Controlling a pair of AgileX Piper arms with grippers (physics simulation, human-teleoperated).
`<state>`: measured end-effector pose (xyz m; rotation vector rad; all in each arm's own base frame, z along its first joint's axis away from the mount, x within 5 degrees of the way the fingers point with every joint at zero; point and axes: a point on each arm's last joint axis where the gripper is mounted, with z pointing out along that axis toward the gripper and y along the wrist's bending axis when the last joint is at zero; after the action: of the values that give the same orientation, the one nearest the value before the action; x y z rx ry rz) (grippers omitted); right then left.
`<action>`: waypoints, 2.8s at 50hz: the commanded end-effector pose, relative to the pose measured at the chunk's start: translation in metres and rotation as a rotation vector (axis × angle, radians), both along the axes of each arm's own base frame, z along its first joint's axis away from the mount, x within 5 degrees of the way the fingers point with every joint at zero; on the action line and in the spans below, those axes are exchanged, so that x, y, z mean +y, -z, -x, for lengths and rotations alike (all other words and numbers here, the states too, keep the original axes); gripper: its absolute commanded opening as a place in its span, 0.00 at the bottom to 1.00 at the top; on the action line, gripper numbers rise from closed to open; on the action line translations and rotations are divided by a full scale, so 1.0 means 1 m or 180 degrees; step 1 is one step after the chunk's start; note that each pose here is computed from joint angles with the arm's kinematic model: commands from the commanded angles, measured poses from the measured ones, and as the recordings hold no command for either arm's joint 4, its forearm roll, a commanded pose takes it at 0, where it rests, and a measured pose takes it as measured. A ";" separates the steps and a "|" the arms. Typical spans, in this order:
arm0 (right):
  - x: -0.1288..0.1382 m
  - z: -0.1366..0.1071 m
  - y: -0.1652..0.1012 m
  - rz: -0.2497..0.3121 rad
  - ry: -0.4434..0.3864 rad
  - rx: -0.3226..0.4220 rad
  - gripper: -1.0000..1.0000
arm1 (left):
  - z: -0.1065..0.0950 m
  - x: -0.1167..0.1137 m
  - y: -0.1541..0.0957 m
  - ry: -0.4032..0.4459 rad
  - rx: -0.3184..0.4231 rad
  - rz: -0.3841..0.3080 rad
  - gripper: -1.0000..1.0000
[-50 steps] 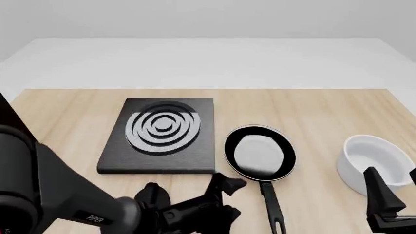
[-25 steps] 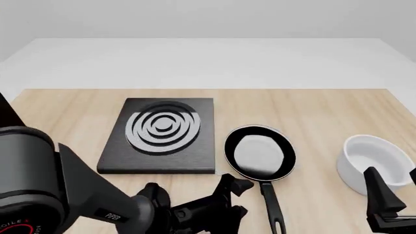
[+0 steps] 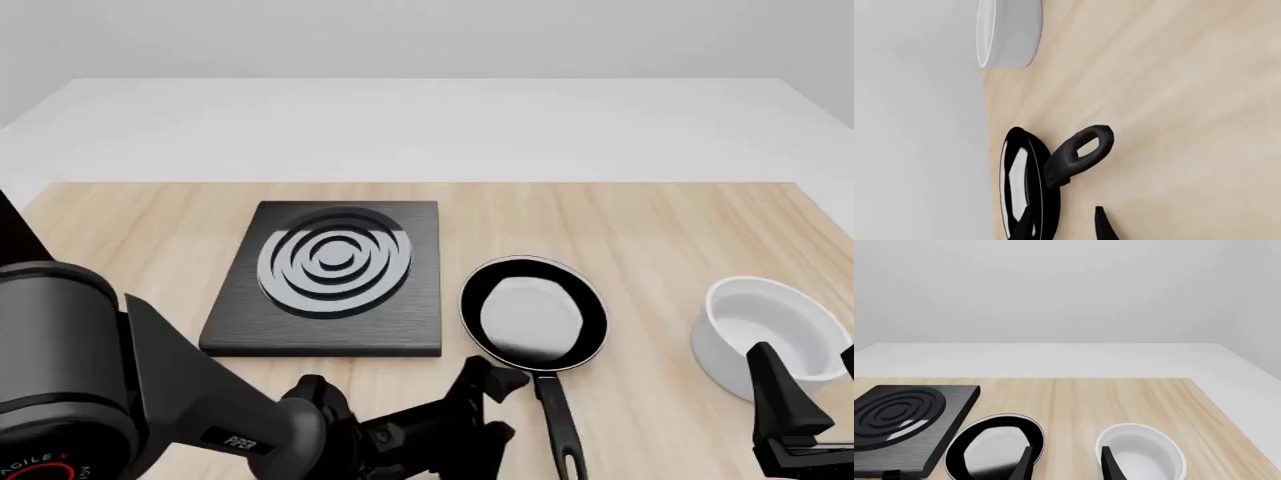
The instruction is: Put the frying pan under the cabinet shelf.
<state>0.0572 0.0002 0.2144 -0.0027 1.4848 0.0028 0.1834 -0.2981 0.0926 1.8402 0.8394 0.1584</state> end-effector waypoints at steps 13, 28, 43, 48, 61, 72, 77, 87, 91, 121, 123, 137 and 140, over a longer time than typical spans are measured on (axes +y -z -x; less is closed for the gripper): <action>0.000 0.000 0.000 0.0000 0.0000 0.0000 1.00 | -0.006 -0.026 0.055 0.0012 0.0278 -0.0247 1.00; 0.000 0.000 0.000 0.0000 0.0000 0.0000 1.00 | -0.011 -0.032 0.068 -0.0002 0.0359 -0.0356 1.00; 0.000 0.000 0.000 0.0000 0.0000 0.0001 1.00 | -0.007 -0.039 0.079 0.0094 0.0319 -0.0453 1.00; 0.000 0.000 0.000 0.0000 0.0001 0.0000 1.00 | -0.005 -0.042 0.084 0.0122 0.0341 -0.0490 1.00; 0.000 0.000 0.000 0.0000 0.0001 0.0000 1.00 | 0.003 -0.045 0.101 0.0211 0.0378 -0.0642 1.00; 0.000 0.000 0.000 0.0000 0.0000 0.0001 1.00 | 0.010 -0.051 0.105 0.0277 0.0400 -0.0672 1.00; 0.000 0.000 0.000 0.0000 0.0000 0.0000 1.00 | 0.012 -0.053 0.106 0.0296 0.0409 -0.0680 1.00; 0.000 0.000 0.000 0.0000 0.0000 0.0000 1.00 | 0.010 -0.060 0.115 0.0277 0.0445 -0.0661 1.00; 0.000 0.000 0.000 0.0000 0.0000 0.0001 1.00 | 0.009 -0.060 0.123 0.0256 0.0466 -0.0669 1.00; 0.000 0.000 0.000 0.0001 0.0000 0.0000 1.00 | 0.014 -0.055 0.117 0.0301 0.0372 -0.0555 0.00; 0.000 0.000 0.000 0.0000 0.0001 0.0000 1.00 | 0.021 -0.046 0.109 0.0368 0.0268 -0.0548 0.00; 0.000 0.000 0.000 0.0000 0.0000 0.0000 1.00 | 0.042 -0.013 0.042 0.0704 -0.0341 -0.0546 0.00; 0.000 0.000 0.000 0.0000 0.0000 0.0000 1.00 | 0.049 -0.013 0.027 0.0824 -0.0500 -0.0528 0.00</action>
<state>0.0572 0.0002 0.2144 -0.0027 1.4848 0.0027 0.1671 -0.3472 0.0903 1.8726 0.4488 0.2822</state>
